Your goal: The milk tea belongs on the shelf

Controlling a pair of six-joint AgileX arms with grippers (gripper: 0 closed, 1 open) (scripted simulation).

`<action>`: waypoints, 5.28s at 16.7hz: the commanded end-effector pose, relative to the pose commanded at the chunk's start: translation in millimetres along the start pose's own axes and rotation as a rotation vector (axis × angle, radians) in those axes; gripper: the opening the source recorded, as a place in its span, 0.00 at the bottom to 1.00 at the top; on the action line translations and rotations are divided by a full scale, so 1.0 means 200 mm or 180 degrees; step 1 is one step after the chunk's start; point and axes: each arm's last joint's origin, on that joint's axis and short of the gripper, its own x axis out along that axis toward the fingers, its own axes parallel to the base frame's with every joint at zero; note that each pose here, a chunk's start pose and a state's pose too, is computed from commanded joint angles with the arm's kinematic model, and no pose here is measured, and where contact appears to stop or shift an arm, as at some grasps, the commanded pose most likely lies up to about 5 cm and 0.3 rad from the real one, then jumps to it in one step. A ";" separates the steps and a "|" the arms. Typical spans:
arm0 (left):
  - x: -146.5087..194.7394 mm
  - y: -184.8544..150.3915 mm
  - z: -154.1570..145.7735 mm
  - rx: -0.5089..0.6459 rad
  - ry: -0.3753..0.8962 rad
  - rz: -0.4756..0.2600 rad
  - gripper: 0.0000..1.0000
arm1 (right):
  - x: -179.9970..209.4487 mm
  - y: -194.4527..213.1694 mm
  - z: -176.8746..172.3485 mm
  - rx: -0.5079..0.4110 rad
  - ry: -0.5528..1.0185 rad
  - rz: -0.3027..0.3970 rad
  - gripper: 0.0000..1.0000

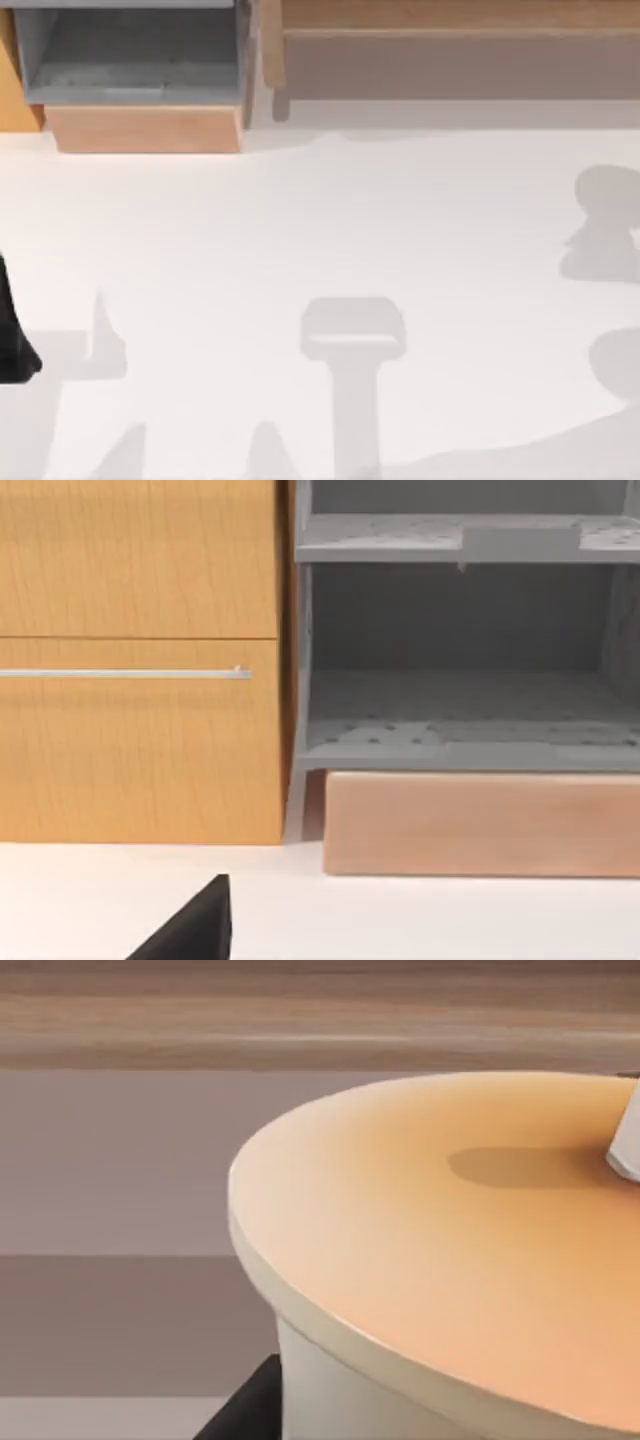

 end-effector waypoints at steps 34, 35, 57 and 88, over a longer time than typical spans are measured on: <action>0.00 0.00 0.00 0.0000 0.0000 0.0000 1.00 | 0.36 0.83 1.02 0.0017 0.0162 0.0184 0.00; 0.00 0.00 0.00 0.0000 0.0000 0.0000 1.00 | 0.38 0.84 1.04 0.0013 0.0195 0.0143 0.00; 0.00 0.00 0.00 0.0000 0.0000 0.0000 1.00 | 0.30 0.88 0.95 -0.0524 0.0700 -0.0384 0.00; 0.00 0.00 0.00 0.0000 0.0000 0.0000 1.00 | 0.59 0.87 0.93 -0.0001 0.0273 0.0018 1.00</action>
